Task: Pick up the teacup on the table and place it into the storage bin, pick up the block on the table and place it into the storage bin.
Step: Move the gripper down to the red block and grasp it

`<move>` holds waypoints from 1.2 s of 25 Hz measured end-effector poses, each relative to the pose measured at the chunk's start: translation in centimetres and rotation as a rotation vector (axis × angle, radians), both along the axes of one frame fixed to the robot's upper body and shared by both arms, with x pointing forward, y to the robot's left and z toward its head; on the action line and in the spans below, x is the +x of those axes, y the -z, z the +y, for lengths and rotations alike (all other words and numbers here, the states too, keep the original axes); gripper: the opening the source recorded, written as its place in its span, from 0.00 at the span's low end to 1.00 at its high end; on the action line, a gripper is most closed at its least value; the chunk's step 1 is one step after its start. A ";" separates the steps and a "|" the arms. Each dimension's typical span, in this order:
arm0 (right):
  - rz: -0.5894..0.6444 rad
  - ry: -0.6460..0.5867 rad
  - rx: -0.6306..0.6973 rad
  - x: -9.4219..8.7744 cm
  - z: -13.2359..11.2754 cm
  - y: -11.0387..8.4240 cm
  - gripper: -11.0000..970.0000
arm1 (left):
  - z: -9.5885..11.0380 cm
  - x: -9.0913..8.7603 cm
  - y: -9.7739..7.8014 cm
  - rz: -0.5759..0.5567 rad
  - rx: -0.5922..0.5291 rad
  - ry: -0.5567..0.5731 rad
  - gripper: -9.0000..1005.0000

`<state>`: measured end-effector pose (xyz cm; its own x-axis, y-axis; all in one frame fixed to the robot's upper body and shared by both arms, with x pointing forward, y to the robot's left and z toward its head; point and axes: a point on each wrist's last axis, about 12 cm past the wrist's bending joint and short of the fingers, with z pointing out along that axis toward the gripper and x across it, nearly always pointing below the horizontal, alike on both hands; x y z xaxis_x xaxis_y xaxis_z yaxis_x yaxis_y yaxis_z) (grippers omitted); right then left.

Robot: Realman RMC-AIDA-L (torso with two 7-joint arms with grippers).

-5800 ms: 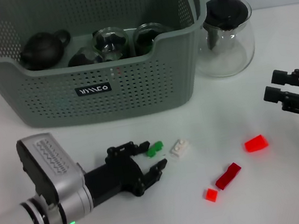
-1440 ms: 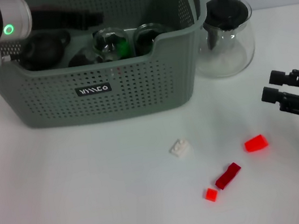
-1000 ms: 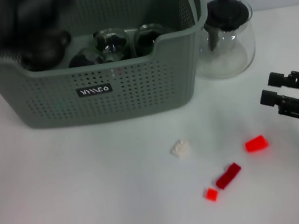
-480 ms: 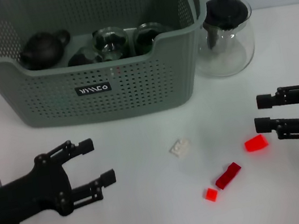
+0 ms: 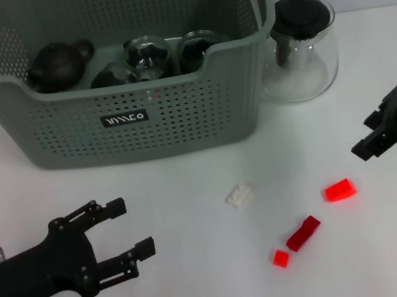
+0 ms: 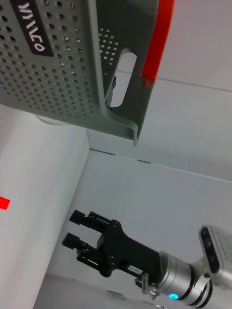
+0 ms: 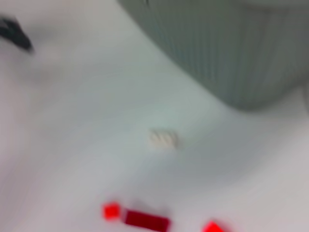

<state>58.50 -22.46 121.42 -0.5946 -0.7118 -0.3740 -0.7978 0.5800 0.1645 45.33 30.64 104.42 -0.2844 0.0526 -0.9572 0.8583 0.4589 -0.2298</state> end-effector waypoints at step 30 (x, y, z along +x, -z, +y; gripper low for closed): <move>-0.101 -0.219 -0.165 -0.2 4.5 8.8 0.56 | -0.7 0.9 0.3 0.013 -0.012 -0.021 0.84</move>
